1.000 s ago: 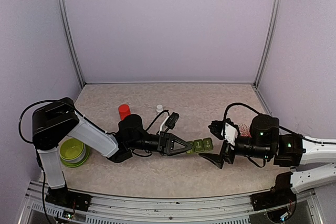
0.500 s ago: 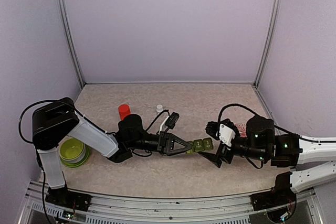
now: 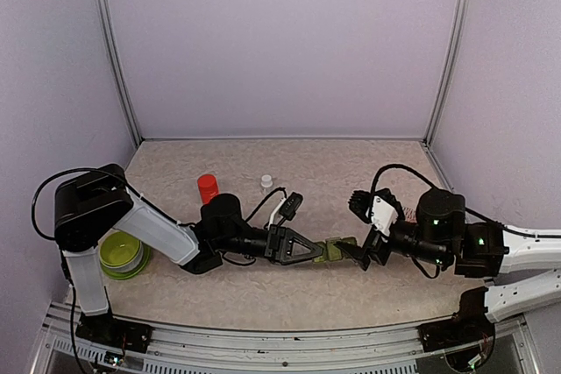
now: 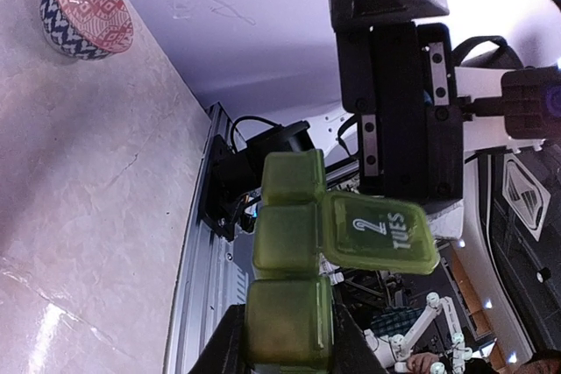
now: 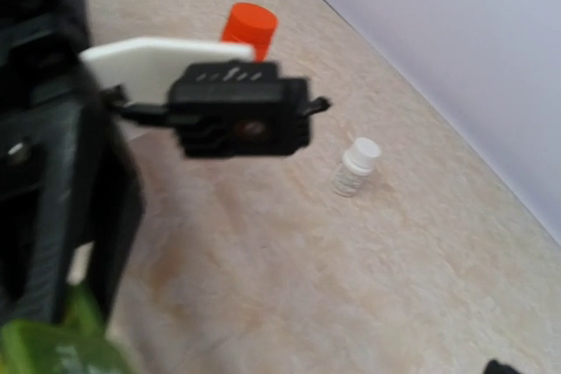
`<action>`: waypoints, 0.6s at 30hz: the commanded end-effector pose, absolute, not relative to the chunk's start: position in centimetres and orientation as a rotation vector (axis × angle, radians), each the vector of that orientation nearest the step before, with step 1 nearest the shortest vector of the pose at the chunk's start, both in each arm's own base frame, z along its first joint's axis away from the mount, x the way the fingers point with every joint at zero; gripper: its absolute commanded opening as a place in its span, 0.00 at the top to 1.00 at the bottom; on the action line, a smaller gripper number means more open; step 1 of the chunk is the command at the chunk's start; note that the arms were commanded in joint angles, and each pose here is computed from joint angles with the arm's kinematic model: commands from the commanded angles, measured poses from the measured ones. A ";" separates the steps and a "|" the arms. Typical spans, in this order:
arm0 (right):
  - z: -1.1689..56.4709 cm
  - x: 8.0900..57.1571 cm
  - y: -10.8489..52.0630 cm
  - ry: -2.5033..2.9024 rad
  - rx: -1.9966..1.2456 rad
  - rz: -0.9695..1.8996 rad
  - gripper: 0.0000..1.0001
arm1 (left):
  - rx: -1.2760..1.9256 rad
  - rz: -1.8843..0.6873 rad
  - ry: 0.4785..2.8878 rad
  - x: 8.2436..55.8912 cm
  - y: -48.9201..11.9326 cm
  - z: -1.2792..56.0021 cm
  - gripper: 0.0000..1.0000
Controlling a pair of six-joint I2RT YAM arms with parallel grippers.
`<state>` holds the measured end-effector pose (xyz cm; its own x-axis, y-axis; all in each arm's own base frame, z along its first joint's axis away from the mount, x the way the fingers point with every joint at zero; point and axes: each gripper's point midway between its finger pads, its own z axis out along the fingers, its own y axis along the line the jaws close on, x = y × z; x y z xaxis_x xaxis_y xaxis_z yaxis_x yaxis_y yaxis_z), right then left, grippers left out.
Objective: Sort the pills into containers
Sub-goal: Open the lid of the pill container.
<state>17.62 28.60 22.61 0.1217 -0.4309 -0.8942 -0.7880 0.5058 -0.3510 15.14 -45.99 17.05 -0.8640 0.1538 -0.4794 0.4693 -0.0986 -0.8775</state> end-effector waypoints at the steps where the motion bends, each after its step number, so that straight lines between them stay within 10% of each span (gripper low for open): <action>1: 24.8 19.0 29.0 1.491 -1.025 0.308 0.00 | 0.744 -2.029 1.928 14.9 -46.7 17.0 1.00; 18: 22.7 19.5 29.2 1.591 -1.144 0.200 0.00 | 0.836 -1.888 1.956 14.8 -46.9 16.8 1.00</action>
